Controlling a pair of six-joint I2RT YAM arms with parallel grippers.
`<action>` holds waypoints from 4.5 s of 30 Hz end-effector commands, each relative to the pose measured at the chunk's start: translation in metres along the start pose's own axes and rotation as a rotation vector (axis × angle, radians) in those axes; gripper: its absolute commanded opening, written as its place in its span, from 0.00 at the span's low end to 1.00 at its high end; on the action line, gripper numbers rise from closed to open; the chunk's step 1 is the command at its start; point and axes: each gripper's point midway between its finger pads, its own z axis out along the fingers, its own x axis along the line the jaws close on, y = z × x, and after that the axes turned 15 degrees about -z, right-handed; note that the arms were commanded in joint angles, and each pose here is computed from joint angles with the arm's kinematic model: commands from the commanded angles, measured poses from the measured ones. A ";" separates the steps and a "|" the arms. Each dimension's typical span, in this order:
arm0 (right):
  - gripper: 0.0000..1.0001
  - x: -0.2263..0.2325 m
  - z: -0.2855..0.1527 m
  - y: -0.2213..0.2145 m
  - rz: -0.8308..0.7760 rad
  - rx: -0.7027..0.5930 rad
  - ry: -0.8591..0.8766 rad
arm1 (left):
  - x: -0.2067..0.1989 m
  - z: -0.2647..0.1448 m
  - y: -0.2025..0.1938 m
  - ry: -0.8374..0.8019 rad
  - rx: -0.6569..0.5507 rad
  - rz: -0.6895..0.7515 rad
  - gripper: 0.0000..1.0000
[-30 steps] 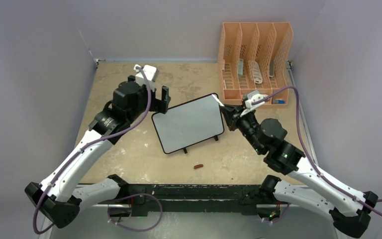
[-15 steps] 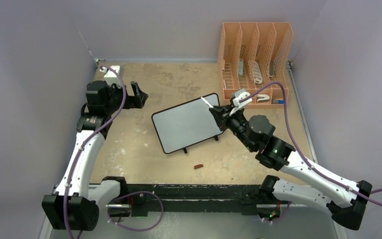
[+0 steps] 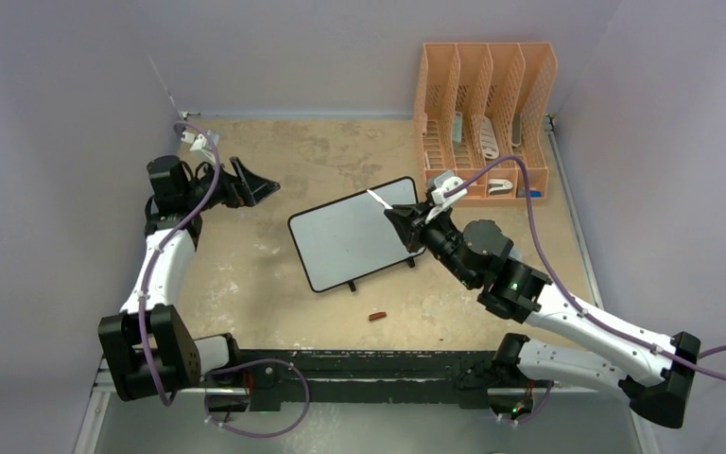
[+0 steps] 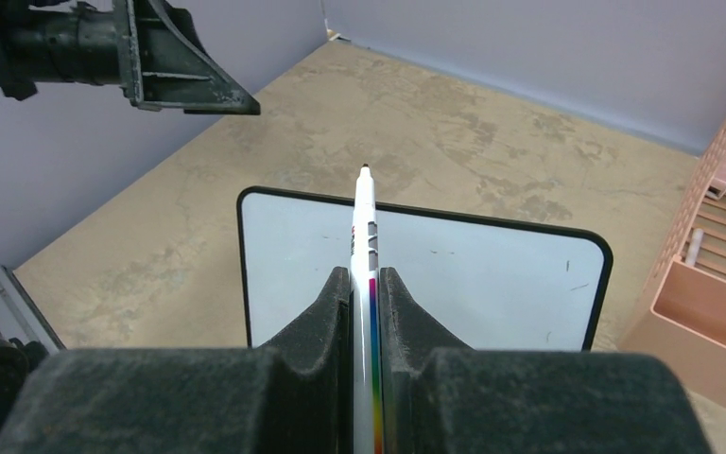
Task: Write a sentence on the whiteboard
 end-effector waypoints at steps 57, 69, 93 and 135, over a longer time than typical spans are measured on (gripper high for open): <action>0.00 0.103 0.024 -0.027 0.005 0.050 0.136 | -0.061 0.013 -0.096 -0.601 0.422 0.171 0.00; 0.00 0.136 0.036 -0.048 -0.038 0.138 0.008 | -0.065 0.019 -0.110 -0.534 0.407 0.184 0.00; 0.00 0.135 0.032 -0.061 -0.013 0.192 -0.062 | -0.062 0.021 -0.126 -0.436 0.407 0.189 0.00; 0.00 0.139 0.055 -0.067 -0.075 0.234 -0.159 | -0.063 0.024 -0.128 -0.448 0.426 0.185 0.00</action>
